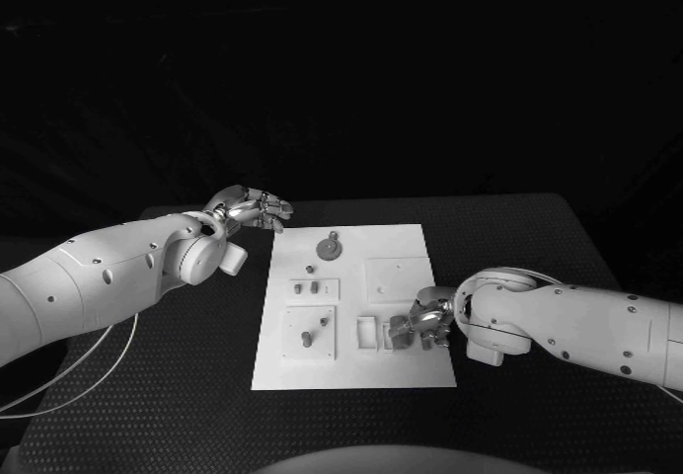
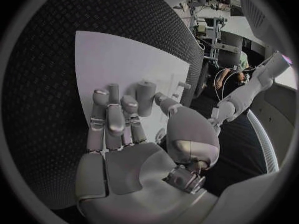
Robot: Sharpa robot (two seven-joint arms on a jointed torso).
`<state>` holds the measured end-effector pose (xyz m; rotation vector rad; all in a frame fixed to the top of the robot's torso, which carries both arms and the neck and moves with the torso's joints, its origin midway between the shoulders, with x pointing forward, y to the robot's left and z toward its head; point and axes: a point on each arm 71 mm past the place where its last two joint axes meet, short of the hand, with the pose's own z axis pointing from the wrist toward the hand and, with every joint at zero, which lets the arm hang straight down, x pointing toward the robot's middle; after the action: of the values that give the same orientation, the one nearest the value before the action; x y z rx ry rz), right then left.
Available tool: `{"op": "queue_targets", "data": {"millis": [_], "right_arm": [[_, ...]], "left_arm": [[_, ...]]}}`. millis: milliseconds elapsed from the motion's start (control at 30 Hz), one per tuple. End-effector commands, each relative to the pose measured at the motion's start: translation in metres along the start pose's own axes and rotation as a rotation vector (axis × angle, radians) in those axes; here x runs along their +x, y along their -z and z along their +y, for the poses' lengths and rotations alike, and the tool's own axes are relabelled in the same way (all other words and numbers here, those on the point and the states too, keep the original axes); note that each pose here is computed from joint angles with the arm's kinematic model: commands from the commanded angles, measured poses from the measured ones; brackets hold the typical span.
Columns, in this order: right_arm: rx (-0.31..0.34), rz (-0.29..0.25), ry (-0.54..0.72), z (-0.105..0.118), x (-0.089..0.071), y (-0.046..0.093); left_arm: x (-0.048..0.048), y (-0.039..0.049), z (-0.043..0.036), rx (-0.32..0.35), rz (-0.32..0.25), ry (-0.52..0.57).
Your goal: Assemble the parts on the task board
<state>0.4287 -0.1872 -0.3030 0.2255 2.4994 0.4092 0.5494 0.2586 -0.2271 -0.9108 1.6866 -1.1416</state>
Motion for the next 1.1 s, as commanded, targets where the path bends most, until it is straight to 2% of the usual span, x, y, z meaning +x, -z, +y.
{"op": "queue_targets", "data": {"millis": [33,400,567,833,1000,1100], "right_arm": [[-0.001,0.014,0.013,0.001,0.004,-0.001],[-0.012,-0.026,0.009,0.002,0.001,0.0],[-0.023,-0.009,-0.005,0.003,0.005,0.004],[-0.061,-0.018,-0.038,0.014,0.001,0.014],[-0.075,0.01,-0.034,0.022,0.003,0.014],[-0.088,0.009,-0.03,0.029,0.004,0.013]], "left_arm": [[0.0027,-0.0005,-0.0013,0.005,0.017,0.01],[0.0023,-0.0004,-0.0012,0.004,0.016,0.01],[0.0025,-0.0004,-0.0013,0.005,0.015,0.01],[0.0031,-0.0007,-0.0015,0.004,0.016,0.01],[0.0039,-0.0009,-0.0018,0.004,0.019,0.011],[0.0035,-0.0007,-0.0015,0.002,0.019,0.011]]}}
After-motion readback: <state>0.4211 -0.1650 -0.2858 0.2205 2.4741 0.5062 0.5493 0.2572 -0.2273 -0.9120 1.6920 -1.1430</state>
